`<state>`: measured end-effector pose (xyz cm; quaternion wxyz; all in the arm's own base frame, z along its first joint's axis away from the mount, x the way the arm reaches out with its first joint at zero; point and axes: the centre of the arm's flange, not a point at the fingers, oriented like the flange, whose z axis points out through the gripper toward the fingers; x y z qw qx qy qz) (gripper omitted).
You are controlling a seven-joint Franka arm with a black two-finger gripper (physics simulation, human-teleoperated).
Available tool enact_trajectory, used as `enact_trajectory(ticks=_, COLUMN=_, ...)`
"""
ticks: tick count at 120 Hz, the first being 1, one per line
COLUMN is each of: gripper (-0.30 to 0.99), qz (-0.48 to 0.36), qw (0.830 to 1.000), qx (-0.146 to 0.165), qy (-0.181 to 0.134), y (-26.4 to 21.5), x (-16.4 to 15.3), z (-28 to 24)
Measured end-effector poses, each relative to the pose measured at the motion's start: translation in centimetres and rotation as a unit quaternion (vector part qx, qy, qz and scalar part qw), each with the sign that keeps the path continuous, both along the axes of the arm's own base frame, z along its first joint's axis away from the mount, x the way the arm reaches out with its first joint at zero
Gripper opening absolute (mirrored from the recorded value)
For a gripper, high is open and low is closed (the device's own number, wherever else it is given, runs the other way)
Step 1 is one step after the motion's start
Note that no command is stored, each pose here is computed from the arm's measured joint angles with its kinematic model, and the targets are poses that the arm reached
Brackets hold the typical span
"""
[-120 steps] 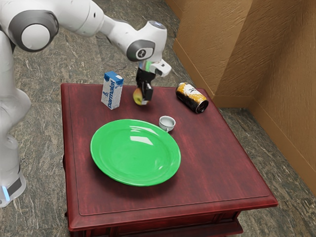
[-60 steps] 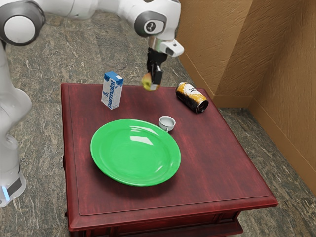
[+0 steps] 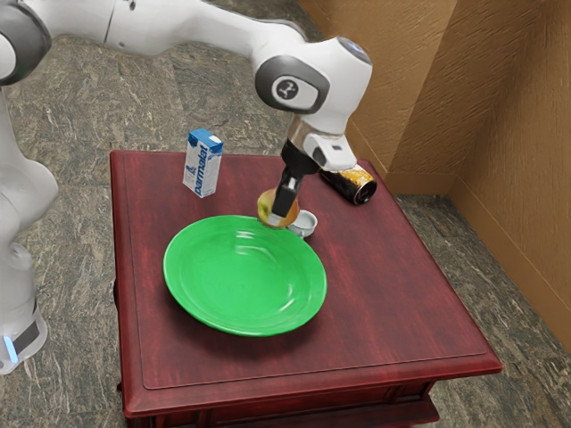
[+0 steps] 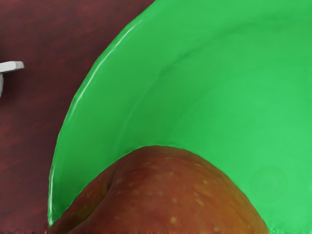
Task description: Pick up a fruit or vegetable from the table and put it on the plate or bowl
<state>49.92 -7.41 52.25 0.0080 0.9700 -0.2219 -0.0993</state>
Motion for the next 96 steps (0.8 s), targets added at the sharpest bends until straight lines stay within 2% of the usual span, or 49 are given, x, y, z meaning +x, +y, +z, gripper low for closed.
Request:
enact_trajectory(ticks=47, gripper=0.55, qz=-0.028, qw=0.998, qx=0.009, qy=0.062, y=-6.2, x=-2.8, z=-5.0)
enact_trajectory(ticks=69, gripper=0.57, qz=-0.029, qw=0.998, qx=0.002, qy=0.050, y=-7.6, x=-3.3, z=-6.9)
enact_trajectory(ticks=83, gripper=0.61, qz=-0.021, qw=0.999, qx=-0.004, qy=0.037, y=-7.6, x=-2.8, z=-4.8)
enact_trajectory(ticks=96, gripper=0.64, qz=-0.012, qw=0.999, qx=-0.001, qy=0.044, y=-7.7, x=-2.8, z=-3.9)
